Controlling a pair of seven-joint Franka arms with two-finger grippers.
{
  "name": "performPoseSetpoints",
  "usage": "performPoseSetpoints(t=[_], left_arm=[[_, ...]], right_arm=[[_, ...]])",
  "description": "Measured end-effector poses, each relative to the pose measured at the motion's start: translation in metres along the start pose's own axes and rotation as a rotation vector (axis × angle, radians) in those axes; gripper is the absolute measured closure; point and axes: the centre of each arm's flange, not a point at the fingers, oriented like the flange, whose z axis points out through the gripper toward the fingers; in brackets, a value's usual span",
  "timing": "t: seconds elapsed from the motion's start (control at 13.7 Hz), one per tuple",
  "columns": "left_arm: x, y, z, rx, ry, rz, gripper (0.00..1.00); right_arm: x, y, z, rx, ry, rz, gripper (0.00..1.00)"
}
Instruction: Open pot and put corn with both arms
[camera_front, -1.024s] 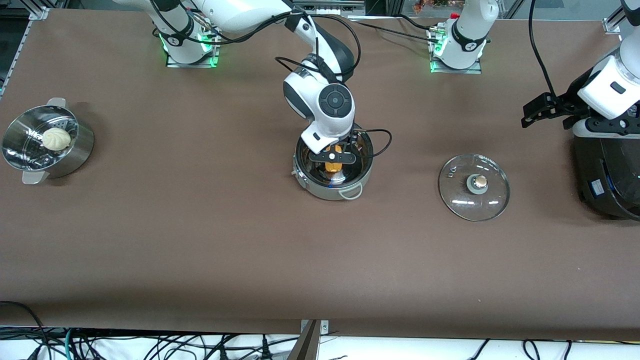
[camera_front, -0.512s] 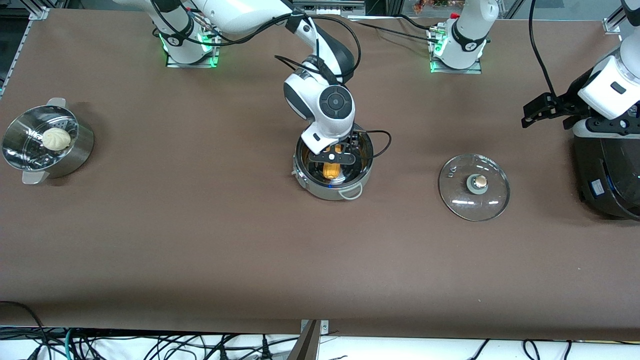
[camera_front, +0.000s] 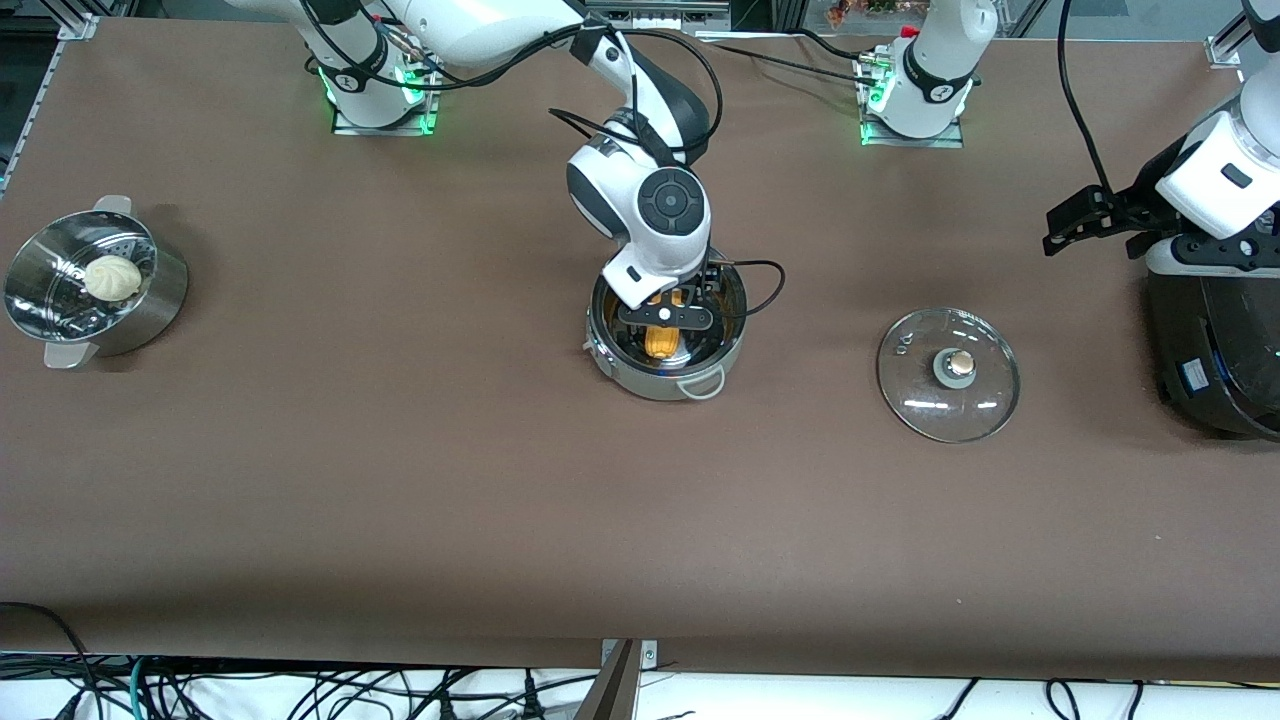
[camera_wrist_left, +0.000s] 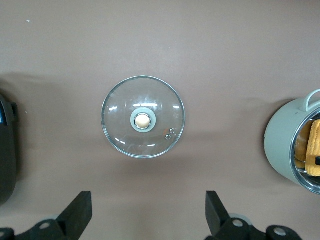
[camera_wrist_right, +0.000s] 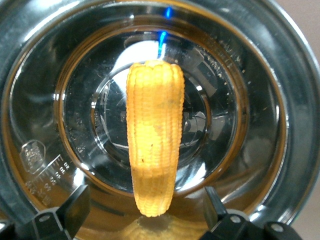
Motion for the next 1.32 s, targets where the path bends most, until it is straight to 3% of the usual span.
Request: performPoseSetpoints(t=[0.8, 1.32], left_arm=[[0.0, 0.0, 0.0, 0.0, 0.0, 0.0, 0.0], [0.0, 0.0, 0.0, 0.0, 0.0, 0.0, 0.0]], right_arm=[[0.09, 0.104, -0.104, 0.034, 0.032, 0.098, 0.0], [0.13, 0.208, -0.145, -0.054, 0.051, 0.125, 0.0]])
